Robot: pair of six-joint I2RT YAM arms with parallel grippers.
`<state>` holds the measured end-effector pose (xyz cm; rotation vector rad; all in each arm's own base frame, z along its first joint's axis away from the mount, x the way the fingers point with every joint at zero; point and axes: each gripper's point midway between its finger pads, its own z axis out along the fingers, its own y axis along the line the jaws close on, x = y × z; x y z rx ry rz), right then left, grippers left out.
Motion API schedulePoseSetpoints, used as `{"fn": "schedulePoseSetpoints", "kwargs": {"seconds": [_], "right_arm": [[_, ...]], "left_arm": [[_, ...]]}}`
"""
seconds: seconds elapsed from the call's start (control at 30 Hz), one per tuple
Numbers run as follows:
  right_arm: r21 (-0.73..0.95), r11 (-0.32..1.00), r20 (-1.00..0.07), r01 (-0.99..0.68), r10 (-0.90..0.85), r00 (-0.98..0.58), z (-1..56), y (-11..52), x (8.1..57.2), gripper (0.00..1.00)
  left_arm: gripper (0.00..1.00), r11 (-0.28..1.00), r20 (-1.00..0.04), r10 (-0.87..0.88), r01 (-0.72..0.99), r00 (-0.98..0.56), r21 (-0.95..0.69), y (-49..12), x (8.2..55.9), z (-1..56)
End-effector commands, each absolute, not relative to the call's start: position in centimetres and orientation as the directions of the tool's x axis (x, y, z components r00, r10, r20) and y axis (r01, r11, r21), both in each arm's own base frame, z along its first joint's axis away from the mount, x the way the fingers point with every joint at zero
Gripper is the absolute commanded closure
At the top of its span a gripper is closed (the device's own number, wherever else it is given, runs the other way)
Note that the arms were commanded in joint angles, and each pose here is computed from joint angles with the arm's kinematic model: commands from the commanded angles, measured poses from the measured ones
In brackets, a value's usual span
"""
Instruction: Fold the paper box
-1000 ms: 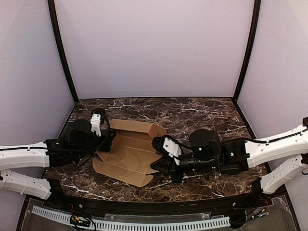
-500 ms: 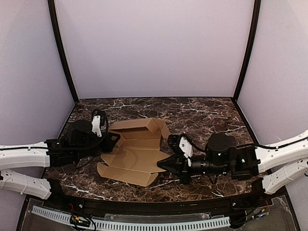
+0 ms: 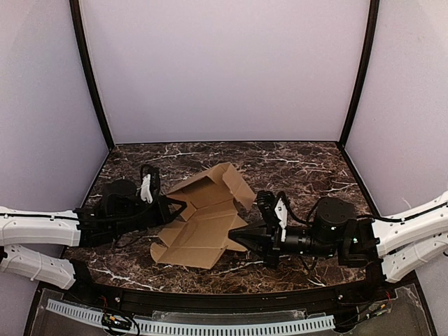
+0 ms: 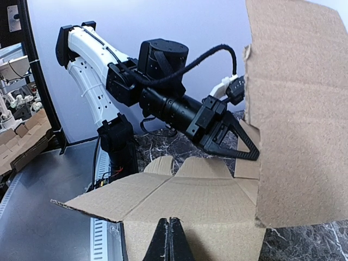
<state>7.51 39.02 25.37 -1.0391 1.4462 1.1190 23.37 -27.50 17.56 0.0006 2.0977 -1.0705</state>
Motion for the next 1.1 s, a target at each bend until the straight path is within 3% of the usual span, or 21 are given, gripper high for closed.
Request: {"fn": "schedulePoseSetpoints", "kwargs": {"seconds": [0.0, 0.13, 0.5, 0.67, 0.87, 1.07], "right_arm": [[0.133, 0.205, -0.99, -0.97, -0.016, -0.139, 25.9, 39.0, 7.4, 1.0], [0.122, 0.221, -0.991, -0.968, -0.035, -0.132, 25.8, 38.4, 7.6, 1.0], [0.051, 0.178, -0.989, -0.983, -0.126, -0.074, 28.2, 34.6, 6.1, 0.97], [0.021, 0.186, -0.989, -0.982, -0.138, -0.048, 30.3, 33.0, 6.0, 0.84], [-0.033, 0.237, -0.984, -0.971, -0.176, -0.009, 32.1, 32.3, 7.0, 0.61], [-0.069, 0.255, -0.969, -0.964, -0.249, 0.004, 31.9, 34.2, 7.8, 0.51]], "left_arm": [[0.99, 0.512, -0.553, -0.353, 0.338, -0.755, -0.79, -29.3, 22.3, 18.8], [0.99, 0.524, -0.572, -0.342, 0.354, -0.746, -0.775, -29.2, 22.3, 19.0], [0.99, 0.716, -0.805, -0.211, 0.473, -0.555, -0.514, -25.9, 23.3, 19.9], [0.99, 0.755, -0.865, -0.128, 0.517, -0.486, -0.402, -25.1, 23.3, 20.0], [0.99, 0.748, -0.903, -0.05, 0.584, -0.426, -0.317, -25.0, 22.7, 20.5], [0.99, 0.749, -0.917, -0.005, 0.606, -0.399, -0.268, -24.7, 22.5, 21.1]]}}
